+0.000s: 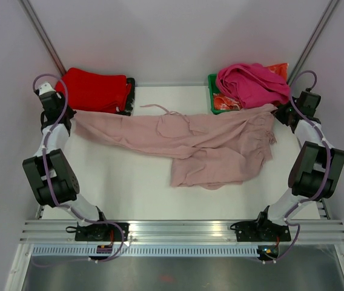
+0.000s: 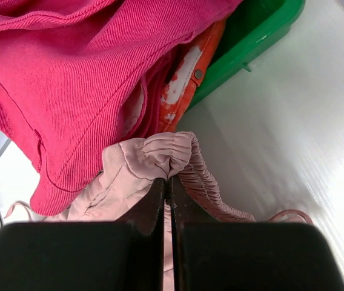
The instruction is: Fold and stack the trousers
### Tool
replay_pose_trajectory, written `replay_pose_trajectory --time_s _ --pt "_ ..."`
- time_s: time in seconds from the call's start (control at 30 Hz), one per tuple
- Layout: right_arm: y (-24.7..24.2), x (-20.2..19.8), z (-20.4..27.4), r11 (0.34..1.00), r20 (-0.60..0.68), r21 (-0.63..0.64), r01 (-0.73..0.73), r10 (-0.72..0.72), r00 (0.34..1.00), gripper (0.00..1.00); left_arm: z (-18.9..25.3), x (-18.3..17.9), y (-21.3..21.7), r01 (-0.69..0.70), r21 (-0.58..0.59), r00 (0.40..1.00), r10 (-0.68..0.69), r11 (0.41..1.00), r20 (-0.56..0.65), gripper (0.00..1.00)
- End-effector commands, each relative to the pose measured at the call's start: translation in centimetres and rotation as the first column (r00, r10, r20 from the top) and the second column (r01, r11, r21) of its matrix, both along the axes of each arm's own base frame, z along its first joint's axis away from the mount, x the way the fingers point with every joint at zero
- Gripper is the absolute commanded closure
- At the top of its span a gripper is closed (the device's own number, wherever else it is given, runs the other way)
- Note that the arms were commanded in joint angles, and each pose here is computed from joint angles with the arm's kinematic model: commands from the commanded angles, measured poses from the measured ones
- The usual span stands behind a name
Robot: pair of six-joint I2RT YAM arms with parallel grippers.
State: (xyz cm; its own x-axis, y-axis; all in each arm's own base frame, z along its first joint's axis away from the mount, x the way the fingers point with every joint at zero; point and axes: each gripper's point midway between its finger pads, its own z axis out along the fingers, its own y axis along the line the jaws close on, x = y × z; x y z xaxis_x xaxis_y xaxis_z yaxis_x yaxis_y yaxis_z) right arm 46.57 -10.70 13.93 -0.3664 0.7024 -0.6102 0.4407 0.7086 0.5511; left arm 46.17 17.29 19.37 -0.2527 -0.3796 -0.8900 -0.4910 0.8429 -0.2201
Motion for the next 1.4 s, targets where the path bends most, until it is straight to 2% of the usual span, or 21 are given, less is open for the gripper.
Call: replay_pose_trajectory --time_s 0.0,0.13,0.2,0.23,0.33,0.37,0.4,0.43,0.47,0.5,0.53,0.6,0.67,0.77,0.83,0.87,1.0,1.13,1.27,1.33,1.37 --pt "-0.3 2.7 2.3 0.999 0.112 -0.002 -0.035 0.034 0.993 1.0 -3.6 1.4 0.3 0.03 -0.017 0.997 -0.031 0.999 -0.069 0.98" --pt "-0.2 2.9 1.7 0.998 0.106 -0.021 -0.062 0.064 0.992 1.0 -5.6 2.0 0.2 0.035 -0.041 0.994 -0.039 0.999 -0.102 0.96" --pt "-0.3 3.1 1.8 0.997 0.104 -0.034 -0.073 0.076 0.992 1.0 -5.6 2.1 0.3 0.036 -0.046 0.993 -0.041 0.998 -0.112 0.85" --pt "-0.2 2.9 1.4 0.996 0.082 -0.029 -0.08 0.082 0.993 1.0 -6.0 1.9 0.3 0.032 -0.055 0.99 -0.039 0.998 -0.134 0.79" --pt "0.1 2.9 1.6 0.992 0.059 -0.038 -0.121 0.123 0.991 0.97 -4.9 1.3 0.3 0.011 -0.06 0.989 -0.02 0.998 -0.147 0.35" --pt "0.3 2.8 1.8 0.988 0.056 -0.051 -0.147 0.15 0.987 0.91 -4.3 1.0 0.2 0.004 -0.062 0.99 -0.013 0.998 -0.144 0.3" --pt "0.3 3.0 2.9 0.985 0.069 -0.068 -0.159 0.163 0.984 0.74 -4.0 0.3 0.2 -0.014 -0.067 0.987 0.003 0.998 -0.161 0.25" --pt "0.4 2.6 3.0 0.984 0.051 -0.069 -0.166 0.17 0.984 0.63 -2.2 -0.2 0.0 -0.026 -0.073 0.991 0.016 0.997 -0.134 0.2" --pt "0.3 2.5 3.8 0.982 0.051 -0.089 -0.168 0.173 0.984 0.5 -1.2 -0.6 -0.3 -0.028 -0.083 0.992 0.017 0.996 -0.124 0.19" --pt "0.3 2.1 5.0 0.981 0.06 -0.105 -0.166 0.173 0.983 0.3 -1.2 -1.6 -1.0 -0.028 -0.111 0.988 0.011 0.993 -0.151 0.18" --pt "0.2 1.5 5.2 0.981 0.042 -0.11 -0.161 0.167 0.985 0.24 0.7 -2.4 -1.6 -0.029 -0.126 0.993 0.014 0.992 -0.118 0.15" --pt "0.3 0.4 6.7 0.978 0.05 -0.139 -0.153 0.161 0.986 0.12 0.9 -4.1 -3.1 -0.026 -0.157 0.99 0.004 0.987 -0.141 0.13" --pt "0.1 -1.4 7.3 0.979 0.023 -0.162 -0.122 0.127 0.992 0.08 2.5 -5.5 -6.1 0.038 -0.154 0.992 -0.056 0.987 -0.112 0.11" --pt "-0.1 -4.2 6.6 0.987 -0.017 -0.154 -0.043 0.041 0.999 0.06 3.0 -7.3 -11.5 0.174 -0.151 0.974 -0.193 0.973 -0.123 0.08" --pt "0.5 -5.3 6.1 0.992 -0.01 -0.122 -0.021 0.02 1.0 0.06 1.1 -9.1 -14.5 0.213 -0.206 0.956 -0.247 0.955 -0.159 0.07" --pt "1.0 -6.7 4.9 0.994 -0.03 -0.109 -0.017 0.014 0.999 0.06 1.2 -9.9 -17.3 0.284 -0.237 0.937 -0.322 0.929 -0.136 0.07" --pt "1.6 -10.9 0.7 0.996 -0.159 -0.086 0.023 -0.036 0.987 0.06 -1.5 -13.2 -23.8 0.401 -0.388 0.881 -0.466 0.83 -0.085 0.07" --pt "2.4 -14.6 -3.7 0.996 -0.262 -0.051 0.077 -0.088 0.961 0.06 -2.8 -15.5 -29.4 0.544 -0.419 0.786 -0.617 0.727 -0.049 0.07" --pt "2.4 -16.3 -5.5 0.987 -0.271 -0.041 0.158 -0.164 0.949 0.08 -4.1 -17.5 -35.2 0.647 -0.436 0.678 -0.734 0.626 -0.048 0.07" --pt "2.2 -16.5 -6.1 0.981 -0.27 -0.043 0.191 -0.196 0.943 0.09 -5.6 -18.2 -37.0 0.642 -0.481 0.655 -0.753 0.597 -0.061 0.08" --pt "2.3 -16.9 -6.9 0.978 -0.276 -0.029 0.206 -0.206 0.939 0.1 -5.5 -18.7 -38.8 0.664 -0.496 0.631 -0.775 0.559 -0.028 0.08"
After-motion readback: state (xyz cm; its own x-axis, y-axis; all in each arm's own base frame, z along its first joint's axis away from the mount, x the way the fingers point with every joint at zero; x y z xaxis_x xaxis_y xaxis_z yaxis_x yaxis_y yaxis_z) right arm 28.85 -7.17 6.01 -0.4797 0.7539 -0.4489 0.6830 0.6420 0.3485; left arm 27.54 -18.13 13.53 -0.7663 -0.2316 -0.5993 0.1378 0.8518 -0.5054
